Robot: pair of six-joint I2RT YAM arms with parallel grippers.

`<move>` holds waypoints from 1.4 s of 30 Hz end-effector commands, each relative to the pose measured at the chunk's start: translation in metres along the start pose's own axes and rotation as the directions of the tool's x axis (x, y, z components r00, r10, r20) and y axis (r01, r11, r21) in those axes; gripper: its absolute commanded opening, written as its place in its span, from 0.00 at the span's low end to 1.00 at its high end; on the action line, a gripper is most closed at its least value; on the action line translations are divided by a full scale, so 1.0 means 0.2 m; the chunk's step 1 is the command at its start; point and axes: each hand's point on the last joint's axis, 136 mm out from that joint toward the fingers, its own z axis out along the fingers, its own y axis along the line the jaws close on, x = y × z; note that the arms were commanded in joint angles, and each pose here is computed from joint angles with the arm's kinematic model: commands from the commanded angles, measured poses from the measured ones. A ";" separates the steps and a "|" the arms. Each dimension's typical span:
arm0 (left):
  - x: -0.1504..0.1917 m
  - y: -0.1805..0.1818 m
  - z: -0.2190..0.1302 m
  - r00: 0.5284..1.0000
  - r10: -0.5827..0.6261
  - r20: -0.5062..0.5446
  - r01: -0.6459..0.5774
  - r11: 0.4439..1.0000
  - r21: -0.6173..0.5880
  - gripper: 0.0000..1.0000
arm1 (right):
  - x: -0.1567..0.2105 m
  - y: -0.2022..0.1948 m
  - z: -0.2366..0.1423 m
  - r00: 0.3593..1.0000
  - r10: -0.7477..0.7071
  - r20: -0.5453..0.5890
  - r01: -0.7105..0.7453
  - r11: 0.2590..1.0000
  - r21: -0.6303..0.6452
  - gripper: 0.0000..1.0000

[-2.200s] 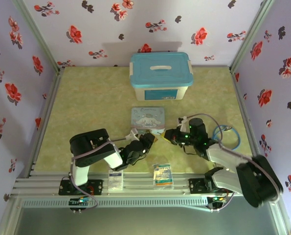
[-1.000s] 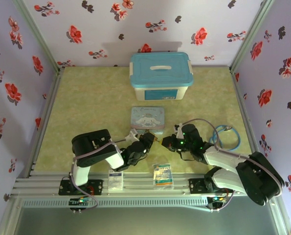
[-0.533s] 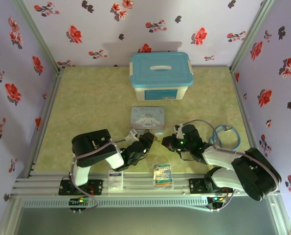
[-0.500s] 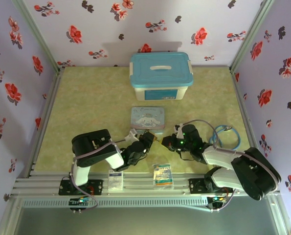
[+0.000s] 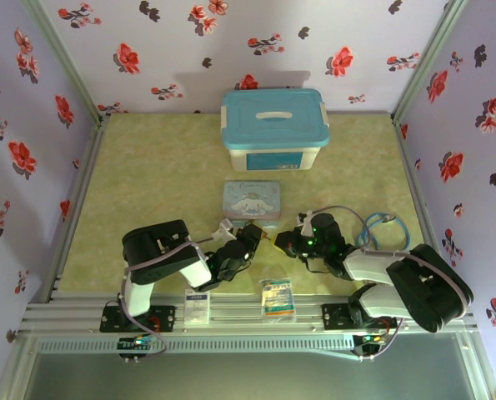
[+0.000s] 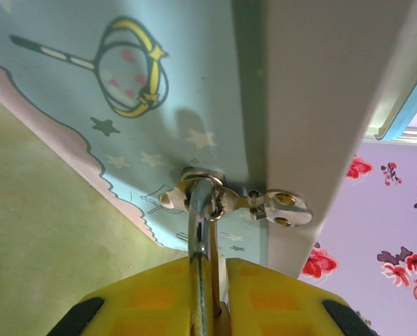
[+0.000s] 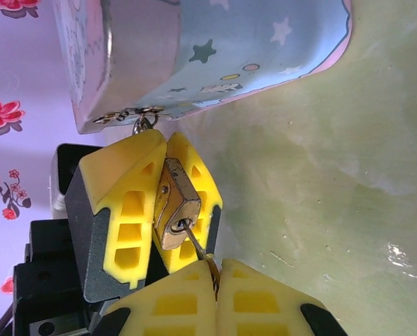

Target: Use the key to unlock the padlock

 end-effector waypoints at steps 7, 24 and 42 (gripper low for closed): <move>0.06 -0.05 0.02 0.998 -0.047 -0.041 0.049 0.998 0.043 0.00 | -0.03 0.10 -0.01 0.999 -0.036 0.015 0.037 0.997 -0.071 0.00; 0.10 -0.11 0.02 0.996 -0.054 -0.072 0.059 0.996 0.065 0.00 | -0.07 0.10 0.04 1.000 0.027 0.000 -0.027 0.991 -0.133 0.00; 0.12 -0.14 0.02 0.990 -0.048 -0.130 0.057 0.996 0.071 0.00 | -0.15 0.11 -0.03 1.000 -0.014 0.011 0.015 0.992 -0.121 0.00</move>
